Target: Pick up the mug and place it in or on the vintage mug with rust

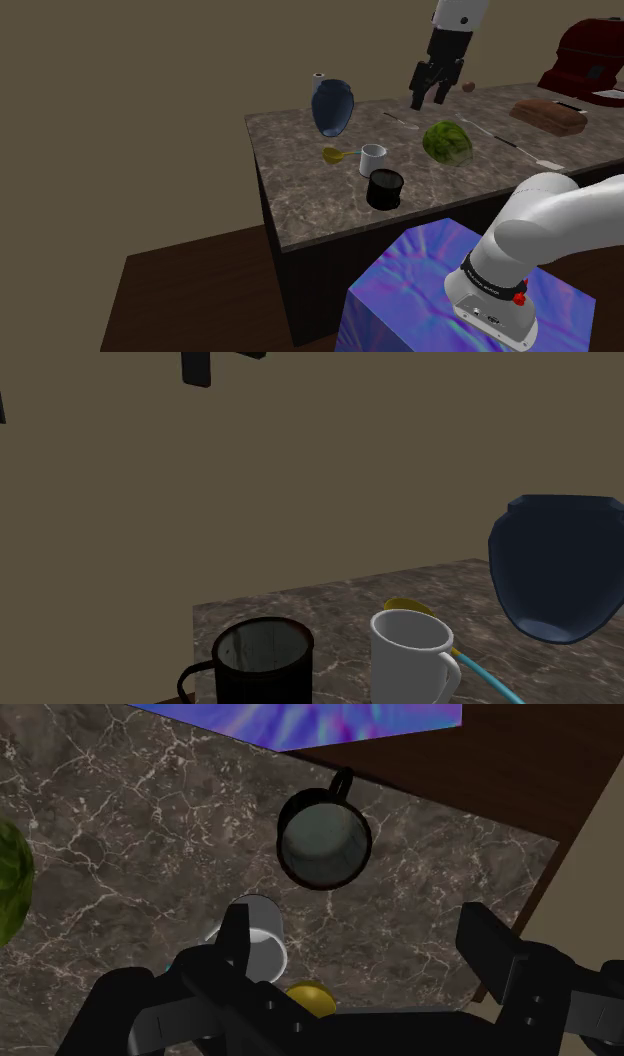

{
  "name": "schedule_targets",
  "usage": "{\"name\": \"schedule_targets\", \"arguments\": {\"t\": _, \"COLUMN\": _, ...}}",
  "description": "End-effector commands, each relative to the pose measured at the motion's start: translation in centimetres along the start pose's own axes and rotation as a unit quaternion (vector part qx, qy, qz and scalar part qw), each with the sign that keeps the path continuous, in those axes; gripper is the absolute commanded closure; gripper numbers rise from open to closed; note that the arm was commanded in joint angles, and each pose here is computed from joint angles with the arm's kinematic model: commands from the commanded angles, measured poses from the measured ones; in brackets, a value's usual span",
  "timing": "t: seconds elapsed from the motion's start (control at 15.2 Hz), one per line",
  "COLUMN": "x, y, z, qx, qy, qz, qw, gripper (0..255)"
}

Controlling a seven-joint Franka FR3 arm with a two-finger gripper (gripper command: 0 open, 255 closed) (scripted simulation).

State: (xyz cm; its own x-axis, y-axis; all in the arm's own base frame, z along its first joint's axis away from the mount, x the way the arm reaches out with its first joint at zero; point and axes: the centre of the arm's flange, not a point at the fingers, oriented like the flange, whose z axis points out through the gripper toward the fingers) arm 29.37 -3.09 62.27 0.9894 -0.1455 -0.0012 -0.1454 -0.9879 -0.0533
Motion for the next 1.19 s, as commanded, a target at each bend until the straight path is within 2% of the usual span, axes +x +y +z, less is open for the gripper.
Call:
{"name": "schedule_targets", "arguments": {"t": 0.0, "x": 0.0, "y": 0.0, "z": 0.0, "qx": 0.000, "qy": 0.000, "qz": 0.000, "qw": 1.0000, "gripper": 0}}
{"name": "schedule_targets", "arguments": {"t": 0.53, "x": 6.8, "y": -0.1, "z": 8.2, "qx": -0.021, "qy": -0.002, "qz": 0.037, "qw": 0.9991, "gripper": 0}}
{"name": "schedule_targets", "arguments": {"t": 1.12, "x": 14.3, "y": 0.7, "z": 17.4, "qx": -0.045, "qy": -0.004, "qz": 0.079, "qw": 0.9959, "gripper": 0}}
